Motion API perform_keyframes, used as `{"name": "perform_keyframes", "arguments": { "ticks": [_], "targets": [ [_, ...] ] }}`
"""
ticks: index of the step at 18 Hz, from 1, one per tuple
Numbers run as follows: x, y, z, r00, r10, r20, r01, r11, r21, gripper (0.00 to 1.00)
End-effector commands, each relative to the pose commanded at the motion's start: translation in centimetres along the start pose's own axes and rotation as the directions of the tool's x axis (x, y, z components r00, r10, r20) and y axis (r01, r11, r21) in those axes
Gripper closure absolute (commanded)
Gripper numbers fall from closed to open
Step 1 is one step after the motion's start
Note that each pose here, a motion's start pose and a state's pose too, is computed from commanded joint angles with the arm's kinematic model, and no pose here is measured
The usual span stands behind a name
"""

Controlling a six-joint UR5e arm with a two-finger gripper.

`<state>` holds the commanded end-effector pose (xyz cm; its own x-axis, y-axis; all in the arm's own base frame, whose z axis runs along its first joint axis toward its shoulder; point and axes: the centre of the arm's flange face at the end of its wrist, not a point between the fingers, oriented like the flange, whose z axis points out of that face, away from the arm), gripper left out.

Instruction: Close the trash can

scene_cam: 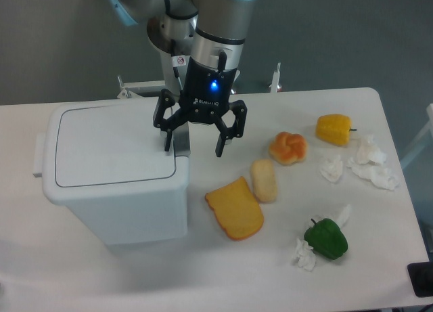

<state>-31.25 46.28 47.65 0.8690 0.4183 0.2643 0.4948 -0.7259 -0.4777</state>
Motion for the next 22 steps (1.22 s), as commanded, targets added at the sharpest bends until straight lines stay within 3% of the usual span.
{"name": "perform_keyframes", "arguments": {
  "ticks": [15, 22],
  "targets": [
    [0.1, 1.0, 0.1, 1.0, -0.007, 0.0, 0.007, 1.0, -0.011, 0.0],
    [-0.4, 0.4, -2.3, 0.999, -0.029, 0.014, 0.029, 0.999, 0.028, 0.0]
  ]
}}
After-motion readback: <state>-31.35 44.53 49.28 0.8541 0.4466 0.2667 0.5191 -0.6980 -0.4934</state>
